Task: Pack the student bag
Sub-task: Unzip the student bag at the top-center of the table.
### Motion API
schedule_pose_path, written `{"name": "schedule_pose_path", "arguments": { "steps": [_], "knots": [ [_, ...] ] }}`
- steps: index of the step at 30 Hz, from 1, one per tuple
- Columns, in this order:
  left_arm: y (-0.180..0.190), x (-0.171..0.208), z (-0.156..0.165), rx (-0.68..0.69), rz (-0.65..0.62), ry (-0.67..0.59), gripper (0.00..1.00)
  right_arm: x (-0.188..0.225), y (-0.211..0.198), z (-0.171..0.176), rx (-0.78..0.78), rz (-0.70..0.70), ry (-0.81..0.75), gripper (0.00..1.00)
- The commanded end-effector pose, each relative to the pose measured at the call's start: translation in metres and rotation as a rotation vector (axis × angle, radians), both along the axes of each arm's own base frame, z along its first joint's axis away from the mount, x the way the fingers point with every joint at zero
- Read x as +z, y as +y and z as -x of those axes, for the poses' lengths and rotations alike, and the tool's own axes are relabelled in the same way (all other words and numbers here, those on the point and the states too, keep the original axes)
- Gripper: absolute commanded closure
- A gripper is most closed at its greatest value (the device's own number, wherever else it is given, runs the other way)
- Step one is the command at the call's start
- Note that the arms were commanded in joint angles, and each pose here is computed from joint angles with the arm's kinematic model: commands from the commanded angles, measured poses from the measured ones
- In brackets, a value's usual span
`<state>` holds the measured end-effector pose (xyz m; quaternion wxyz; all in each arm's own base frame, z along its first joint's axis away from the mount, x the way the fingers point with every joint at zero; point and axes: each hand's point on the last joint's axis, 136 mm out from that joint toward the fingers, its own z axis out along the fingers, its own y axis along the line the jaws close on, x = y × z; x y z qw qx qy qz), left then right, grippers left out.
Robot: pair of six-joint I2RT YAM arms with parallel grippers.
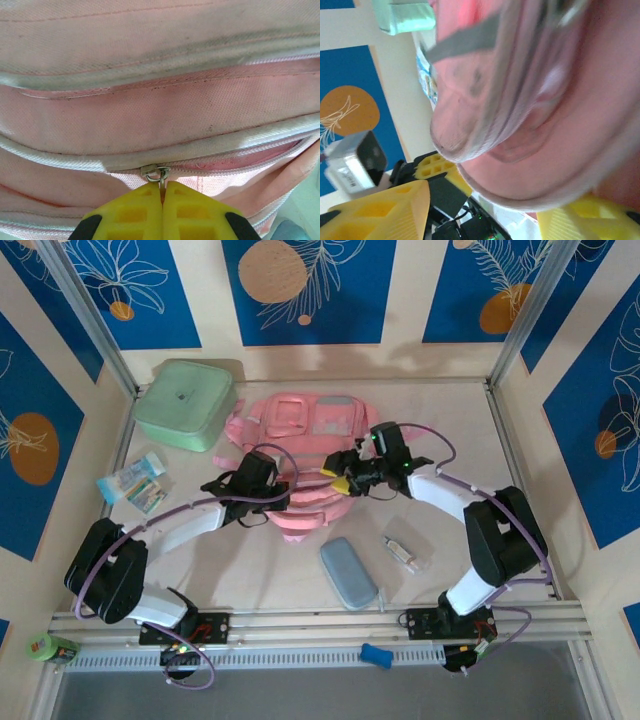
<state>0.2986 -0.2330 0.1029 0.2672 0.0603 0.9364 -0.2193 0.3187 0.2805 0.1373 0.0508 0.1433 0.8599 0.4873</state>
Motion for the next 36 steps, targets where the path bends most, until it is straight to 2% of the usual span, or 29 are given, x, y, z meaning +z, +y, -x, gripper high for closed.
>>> {"name": "schedule_pose_path", "arguments": {
  "steps": [1,7,10,16,22,27,32,36],
  "knots": [
    [-0.011,0.012,-0.002,-0.034,0.031,-0.012,1.0,0.015,0.018,0.004,-0.034,0.004,-0.056,0.38],
    [-0.006,0.012,-0.003,-0.031,0.006,-0.024,1.0,-0.001,0.036,0.004,-0.082,0.072,-0.04,0.28],
    [-0.003,0.01,-0.003,-0.024,-0.007,-0.025,1.0,-0.004,0.041,-0.008,-0.116,0.097,-0.06,0.28],
    [-0.003,0.01,-0.003,-0.025,-0.001,-0.027,1.0,0.01,0.032,-0.028,-0.226,0.106,-0.158,0.43],
    [-0.005,0.012,-0.004,-0.029,0.001,-0.034,1.0,0.011,0.026,-0.034,-0.284,0.175,-0.177,0.65],
    [-0.004,0.014,-0.006,-0.022,-0.003,-0.037,1.0,-0.005,0.031,-0.033,-0.276,0.25,-0.165,0.61],
    [0.003,0.017,-0.006,-0.019,-0.041,-0.048,1.0,-0.005,0.026,-0.035,-0.253,0.262,-0.213,0.85],
    [0.012,0.019,-0.004,-0.01,-0.065,-0.057,1.0,0.003,0.011,-0.033,-0.237,0.269,-0.223,0.96]
  ]
}}
